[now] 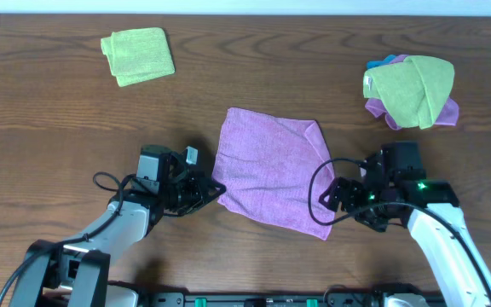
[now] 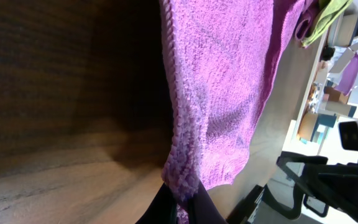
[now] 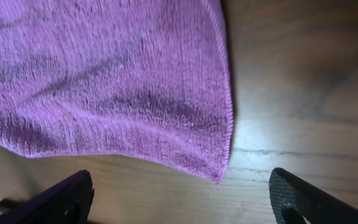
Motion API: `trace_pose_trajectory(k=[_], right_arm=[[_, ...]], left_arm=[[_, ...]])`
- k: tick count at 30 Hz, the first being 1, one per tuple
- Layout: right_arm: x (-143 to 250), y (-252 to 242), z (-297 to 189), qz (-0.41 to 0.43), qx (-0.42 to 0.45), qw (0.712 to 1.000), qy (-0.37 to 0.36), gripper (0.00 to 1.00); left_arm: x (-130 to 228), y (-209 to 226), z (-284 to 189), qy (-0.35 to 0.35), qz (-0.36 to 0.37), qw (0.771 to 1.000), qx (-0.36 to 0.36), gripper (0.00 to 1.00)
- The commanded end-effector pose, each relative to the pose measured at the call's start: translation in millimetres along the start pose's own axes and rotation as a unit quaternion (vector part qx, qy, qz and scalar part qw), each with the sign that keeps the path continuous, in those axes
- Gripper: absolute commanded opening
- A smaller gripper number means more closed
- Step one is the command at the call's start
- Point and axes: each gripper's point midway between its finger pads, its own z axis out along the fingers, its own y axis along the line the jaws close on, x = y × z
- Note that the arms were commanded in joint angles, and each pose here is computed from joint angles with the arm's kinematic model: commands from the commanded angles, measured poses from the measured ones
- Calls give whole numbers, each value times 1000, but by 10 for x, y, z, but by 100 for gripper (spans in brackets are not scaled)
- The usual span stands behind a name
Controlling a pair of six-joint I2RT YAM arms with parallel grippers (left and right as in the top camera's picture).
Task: Fold the cloth
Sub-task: 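Move both grippers to the near corners of the purple cloth, then grasp the near left and right corners of the purple cloth with both grippers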
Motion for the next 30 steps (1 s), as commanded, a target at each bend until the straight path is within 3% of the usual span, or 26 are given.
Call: trace_pose_trajectory(k=[1, 9, 22, 24, 25, 26, 27, 30], right_arm=[[169, -2, 99, 3, -26, 999, 33, 90], [473, -146, 425, 24, -56, 996, 64, 87], [520, -242, 698, 38, -86, 995, 34, 69], [482, -237, 713, 28, -90, 995, 23, 59], [456, -227, 712, 18, -92, 995, 17, 45], [423, -215, 710, 13, -94, 995, 10, 12], [392, -199, 708, 9, -98, 995, 4, 1], [313, -137, 682, 0, -109, 994, -9, 1]], left_arm=[[16, 0, -20, 2, 15, 1000, 3, 6], [29, -6, -19, 5, 14, 1000, 6, 6], [148, 29, -23, 30, 1, 1000, 3, 6], [148, 29, -23, 30, 1, 1000, 3, 6], [147, 29, -23, 30, 1, 1000, 4, 6], [148, 28, -23, 30, 1, 1000, 4, 6], [147, 28, -23, 30, 1, 1000, 4, 6], [155, 13, -26, 33, 2, 999, 8, 6]])
